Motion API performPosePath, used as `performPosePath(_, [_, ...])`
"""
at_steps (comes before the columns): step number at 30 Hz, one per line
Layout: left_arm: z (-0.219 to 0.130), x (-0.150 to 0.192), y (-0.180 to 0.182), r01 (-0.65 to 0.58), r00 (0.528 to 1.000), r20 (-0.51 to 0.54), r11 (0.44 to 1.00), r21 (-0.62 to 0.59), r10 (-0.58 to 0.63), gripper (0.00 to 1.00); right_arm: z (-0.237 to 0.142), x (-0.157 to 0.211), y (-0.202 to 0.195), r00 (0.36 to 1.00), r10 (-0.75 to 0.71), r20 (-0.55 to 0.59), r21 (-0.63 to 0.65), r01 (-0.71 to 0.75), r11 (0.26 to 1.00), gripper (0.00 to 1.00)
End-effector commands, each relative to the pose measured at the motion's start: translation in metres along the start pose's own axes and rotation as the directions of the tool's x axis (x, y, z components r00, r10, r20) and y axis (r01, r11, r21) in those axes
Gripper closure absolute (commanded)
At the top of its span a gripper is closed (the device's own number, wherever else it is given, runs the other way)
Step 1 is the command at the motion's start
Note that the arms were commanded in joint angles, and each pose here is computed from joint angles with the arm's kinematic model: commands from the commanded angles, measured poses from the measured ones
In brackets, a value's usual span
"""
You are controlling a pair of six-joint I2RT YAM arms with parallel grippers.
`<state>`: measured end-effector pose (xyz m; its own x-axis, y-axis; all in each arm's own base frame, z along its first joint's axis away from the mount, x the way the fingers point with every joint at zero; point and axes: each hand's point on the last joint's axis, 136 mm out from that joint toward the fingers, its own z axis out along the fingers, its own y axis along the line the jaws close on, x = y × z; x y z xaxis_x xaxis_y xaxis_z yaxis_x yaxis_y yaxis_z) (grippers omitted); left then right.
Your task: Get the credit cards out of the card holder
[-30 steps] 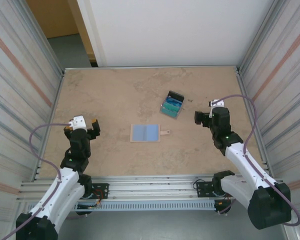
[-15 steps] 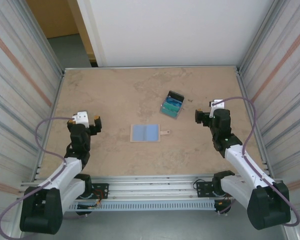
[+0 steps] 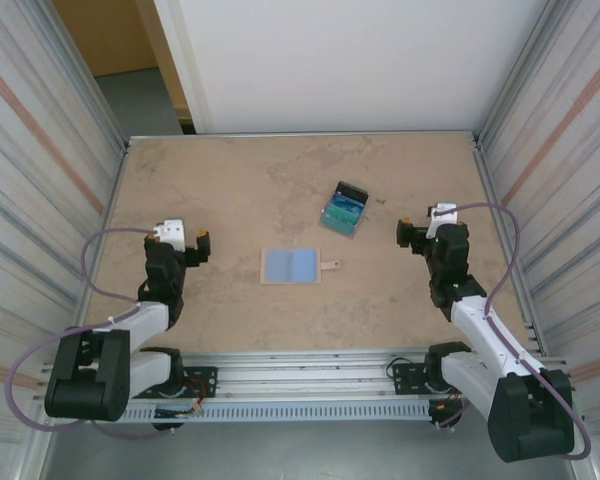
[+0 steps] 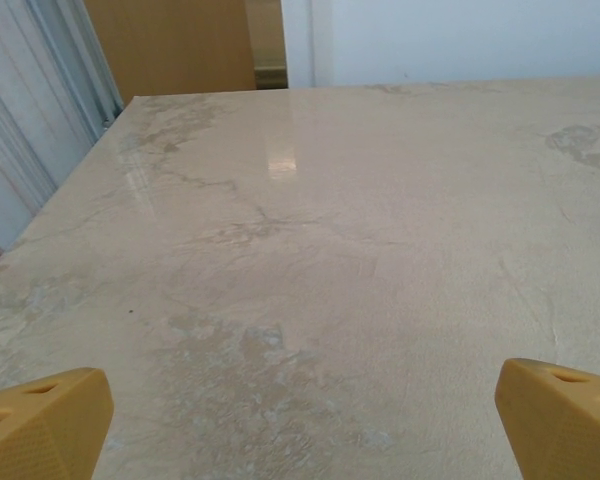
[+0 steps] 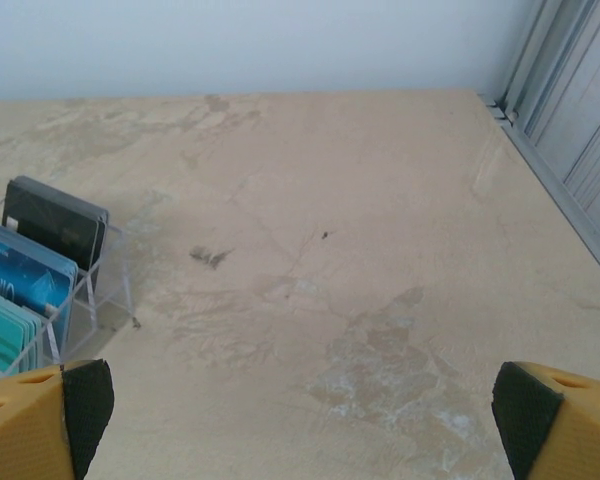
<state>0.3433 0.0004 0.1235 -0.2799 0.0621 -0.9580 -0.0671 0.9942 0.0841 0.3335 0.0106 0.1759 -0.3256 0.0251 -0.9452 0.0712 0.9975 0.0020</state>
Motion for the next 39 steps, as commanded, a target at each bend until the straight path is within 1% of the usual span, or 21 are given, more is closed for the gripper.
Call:
performPosePath(1, [0.005, -0.028, -0.004, -0.027, 0.995, 0.093, 0.999, 0.03, 0.024, 0.01, -0.001, -0.008, -0.002, 0.998, 0.024, 0.051, -0.009, -0.024, 1.0, 0.01])
performPosePath(6, [0.008, -0.019, -0.017, -0.058, 0.994, 0.095, 0.994, 0.094, 0.049, 0.01, 0.001, -0.005, -0.006, 0.997, 0.046, 0.061, -0.014, -0.045, 0.999, 0.01])
performPosePath(8, [0.011, -0.01, -0.021, -0.06, 0.996, 0.074, 0.992, 0.115, 0.052, 0.01, 0.002, -0.002, -0.008, 0.996, 0.055, 0.064, -0.014, -0.054, 0.998, 0.01])
performPosePath(12, [0.02, -0.005, -0.035, -0.099, 0.995, 0.049, 0.978, 0.185, 0.092, 0.01, 0.004, 0.0, -0.012, 0.995, 0.067, 0.074, -0.012, -0.066, 0.998, 0.01])
performPosePath(14, [0.031, -0.001, -0.039, -0.107, 0.994, 0.009, 0.973, 0.202, 0.107, 0.01, 0.006, 0.001, -0.014, 0.994, 0.075, 0.082, -0.013, -0.074, 0.997, 0.01])
performPosePath(16, [0.048, 0.005, -0.035, -0.092, 0.994, -0.048, 0.98, 0.177, 0.102, 0.01, 0.007, 0.001, -0.016, 0.993, 0.079, 0.088, -0.009, -0.079, 0.997, 0.01])
performPosePath(18, [0.061, 0.012, -0.022, -0.009, 0.991, -0.13, 0.985, 0.173, 0.032, 0.01, 0.009, 0.001, -0.019, 0.992, 0.082, 0.091, -0.006, -0.082, 0.997, 0.01])
performPosePath(19, [0.059, 0.012, -0.019, 0.016, 0.992, -0.124, 0.983, 0.184, 0.007, 0.01, 0.01, 0.001, -0.02, 0.992, 0.084, 0.095, -0.007, -0.083, 0.997, 0.01])
performPosePath(21, [0.058, 0.012, -0.015, 0.024, 0.994, -0.107, 0.987, 0.16, -0.007, 0.01, 0.011, -0.002, -0.022, 0.99, 0.089, 0.11, -0.012, -0.088, 0.996, 0.01])
performPosePath(22, [0.059, 0.014, -0.019, 0.011, 0.994, -0.107, 0.984, 0.178, 0.008, 0.01, 0.016, 0.005, -0.023, 0.992, 0.089, 0.091, -0.013, -0.088, 0.996, 0.01])
performPosePath(32, [0.058, 0.015, -0.021, 0.005, 0.994, -0.106, 0.984, 0.178, 0.015, 0.01, 0.034, 0.014, -0.027, 0.988, 0.098, 0.12, -0.04, -0.094, 0.995, 0.01])
performPosePath(39, [0.058, 0.016, -0.02, 0.004, 0.994, -0.106, 0.984, 0.176, 0.015, 0.01, 0.039, 0.005, -0.028, 0.98, 0.11, 0.164, -0.087, -0.096, 0.992, 0.01])
